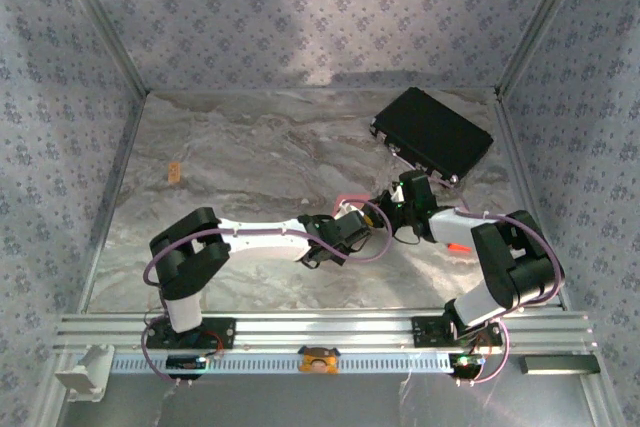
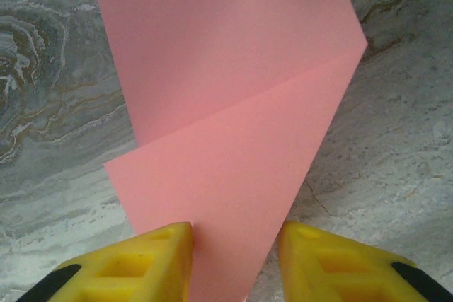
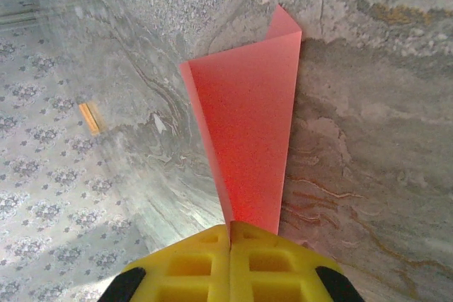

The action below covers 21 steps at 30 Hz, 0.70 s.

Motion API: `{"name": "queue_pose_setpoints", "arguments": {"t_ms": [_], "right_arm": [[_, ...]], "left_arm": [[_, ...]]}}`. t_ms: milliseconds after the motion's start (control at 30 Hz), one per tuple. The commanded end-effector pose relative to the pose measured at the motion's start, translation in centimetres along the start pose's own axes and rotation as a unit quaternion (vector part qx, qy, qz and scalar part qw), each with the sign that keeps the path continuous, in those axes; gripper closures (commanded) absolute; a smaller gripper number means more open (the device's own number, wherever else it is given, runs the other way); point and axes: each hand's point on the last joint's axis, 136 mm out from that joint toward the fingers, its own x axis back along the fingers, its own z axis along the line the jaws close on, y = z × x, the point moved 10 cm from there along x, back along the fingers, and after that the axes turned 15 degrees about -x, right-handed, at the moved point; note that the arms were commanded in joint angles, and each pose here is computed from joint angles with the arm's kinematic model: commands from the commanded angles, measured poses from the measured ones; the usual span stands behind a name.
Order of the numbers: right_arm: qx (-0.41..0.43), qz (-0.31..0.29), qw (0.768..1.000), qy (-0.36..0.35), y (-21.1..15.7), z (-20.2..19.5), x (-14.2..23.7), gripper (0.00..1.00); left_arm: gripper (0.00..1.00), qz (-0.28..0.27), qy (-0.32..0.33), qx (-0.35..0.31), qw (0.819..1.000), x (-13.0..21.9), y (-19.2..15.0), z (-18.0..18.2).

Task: Fold a paper plane with a square sheet of paper (pick it up from the middle)
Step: Fold the wing for the fifth time at the center of the table.

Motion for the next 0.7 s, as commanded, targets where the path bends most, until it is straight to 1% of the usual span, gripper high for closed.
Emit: {"name": "queue_pose_setpoints", "arguments": {"t_ms": [0, 200, 367, 467, 600, 667], "right_arm": [[0.0, -0.002, 1.0, 0.008, -0.25, 0.97, 0.3, 0.99], [0.002, -0.002, 1.0, 0.009, -0.24, 1.09, 0.29, 0.99], [0.001, -0.004, 1.0, 0.009, -0.16, 1.06, 0.32, 1.0], [0.001, -0.005, 1.0, 0.009, -0.14, 1.05, 0.33, 1.0], [0.001, -0.005, 1.0, 0.008, -0.13, 0.98, 0.3, 1.0], [0.001, -0.005, 1.0, 0.008, -0.08, 1.02, 0.31, 1.0]], "left_arm": [[0.68, 0.01, 0.009, -0.01, 1.0, -0.49, -0.41, -0.43], [0.65, 0.016, 0.012, -0.015, 1.0, -0.7, -0.72, -0.58], [0.65, 0.018, 0.015, -0.017, 1.0, -0.83, -0.91, -0.63], [0.67, 0.019, 0.017, -0.016, 1.0, -0.87, -0.97, -0.58], [0.72, 0.018, 0.019, -0.016, 1.0, -0.86, -1.08, -0.53], [0.73, 0.019, 0.02, -0.017, 0.999, -0.92, -1.11, -0.52]]}}
